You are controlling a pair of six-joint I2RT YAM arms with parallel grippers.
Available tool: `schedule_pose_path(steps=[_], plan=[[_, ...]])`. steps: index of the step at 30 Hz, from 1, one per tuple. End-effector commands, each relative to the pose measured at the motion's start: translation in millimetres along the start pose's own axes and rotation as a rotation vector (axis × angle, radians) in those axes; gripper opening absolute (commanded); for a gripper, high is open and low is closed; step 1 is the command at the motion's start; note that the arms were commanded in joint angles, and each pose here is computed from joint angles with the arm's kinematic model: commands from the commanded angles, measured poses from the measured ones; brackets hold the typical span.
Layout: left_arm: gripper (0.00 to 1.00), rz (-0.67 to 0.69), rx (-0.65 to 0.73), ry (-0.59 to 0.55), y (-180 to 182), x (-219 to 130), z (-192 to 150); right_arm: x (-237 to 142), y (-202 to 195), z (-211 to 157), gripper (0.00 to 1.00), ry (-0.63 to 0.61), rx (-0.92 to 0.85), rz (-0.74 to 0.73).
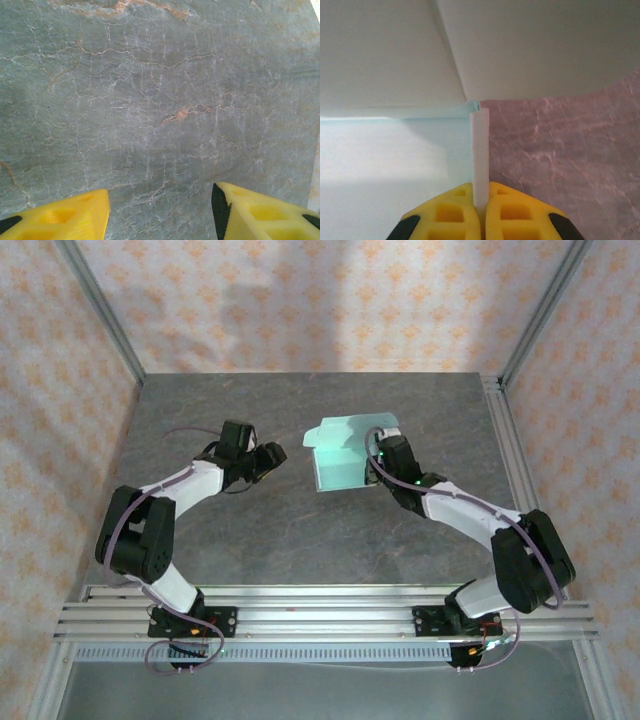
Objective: Fold the paper box
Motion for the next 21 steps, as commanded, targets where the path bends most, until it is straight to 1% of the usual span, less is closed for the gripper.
schedule_pose_path(steps=[1,5,9,11,19,21], plan=[[0.58,0.032,0.044,-0.027,2.3,-7.7,1.3,9.2,-8.3,-20.9,0.00,0.049,0.013,-0.117],[0.58,0.054,0.055,-0.030,3.8,-8.3,2.3,22.2,-12.9,-36.4,0.00,0.089,-0.031,-0.253],[0.58,0.076,0.069,-0.036,5.2,-11.8,4.6,34.1,-25.3,-54.3,0.00,0.154,0.028,-0.399],[0.58,0.080,0.075,-0.040,5.5,-14.9,5.2,38.4,-27.4,-61.9,0.00,0.176,0.019,-0.449],[0.58,0.097,0.079,-0.050,9.8,-22.4,7.0,51.9,-34.5,-84.7,0.02,0.226,-0.027,-0.527],[0.58,0.099,0.077,-0.055,10.6,-23.7,7.7,54.4,-35.5,-88.8,0.04,0.247,-0.038,-0.537]])
Point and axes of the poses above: each hand's point on the last joint's axis, 136 mm out from that joint toward the fingers, its own x axis out along the fingers, its own y axis along the line the jaws close on, z = x × y, the point moved 5 cm from there along -x, back along the fingers, and after that the axes turned 1 degree about -x, right-handed, at the moved point
